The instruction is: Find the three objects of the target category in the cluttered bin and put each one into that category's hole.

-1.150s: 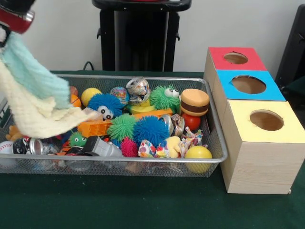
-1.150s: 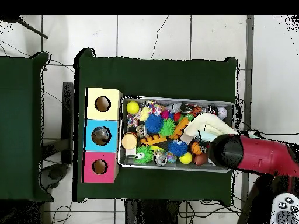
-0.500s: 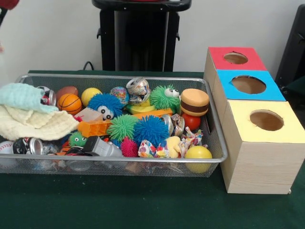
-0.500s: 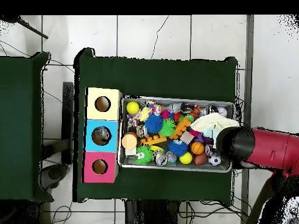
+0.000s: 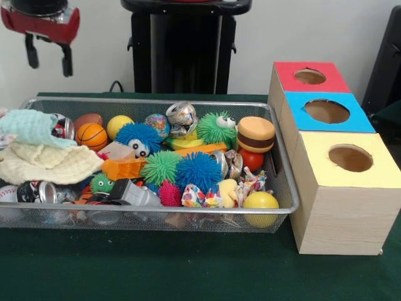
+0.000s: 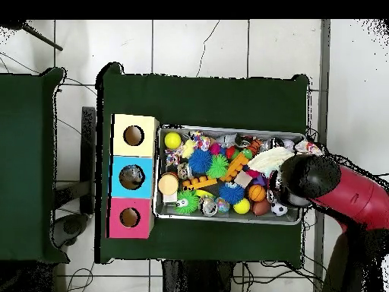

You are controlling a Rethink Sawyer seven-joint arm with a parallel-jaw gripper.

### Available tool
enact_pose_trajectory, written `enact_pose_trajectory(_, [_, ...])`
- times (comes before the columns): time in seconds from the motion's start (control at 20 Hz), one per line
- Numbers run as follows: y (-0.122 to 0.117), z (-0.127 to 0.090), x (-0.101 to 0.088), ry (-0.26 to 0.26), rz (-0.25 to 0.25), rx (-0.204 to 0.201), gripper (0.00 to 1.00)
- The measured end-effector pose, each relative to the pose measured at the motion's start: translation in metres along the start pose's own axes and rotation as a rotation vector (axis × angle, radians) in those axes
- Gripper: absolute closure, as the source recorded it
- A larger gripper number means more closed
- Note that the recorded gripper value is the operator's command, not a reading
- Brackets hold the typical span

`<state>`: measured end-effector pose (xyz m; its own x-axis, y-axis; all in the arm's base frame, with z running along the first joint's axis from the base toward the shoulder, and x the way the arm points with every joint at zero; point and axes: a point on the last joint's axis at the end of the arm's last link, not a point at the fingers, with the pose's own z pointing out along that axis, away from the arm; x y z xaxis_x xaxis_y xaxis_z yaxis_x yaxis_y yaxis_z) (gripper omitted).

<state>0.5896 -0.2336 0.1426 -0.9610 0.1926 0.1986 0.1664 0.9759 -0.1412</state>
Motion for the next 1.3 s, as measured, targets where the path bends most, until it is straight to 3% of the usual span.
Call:
enact_pose_trajectory(0.4, [0.047, 0.025, 0.009, 0.071, 0.117, -0.225, 0.00])
enact_pose_trajectory(0.6, [0.064, 0.037, 0.018, 0.109, 0.141, -0.290, 0.00])
enact_pose_trajectory(0.75, [0.071, 0.045, 0.023, 0.123, 0.153, -0.314, 0.00])
enact_pose_trajectory(0.9, [0.078, 0.066, 0.027, 0.102, 0.186, -0.344, 0.00])
enact_pose_trajectory(1.15, [0.079, 0.107, 0.022, 0.001, 0.237, -0.341, 0.00])
enact_pose_trajectory(1.3, [0.078, 0.140, 0.015, -0.088, 0.273, -0.319, 0.00])
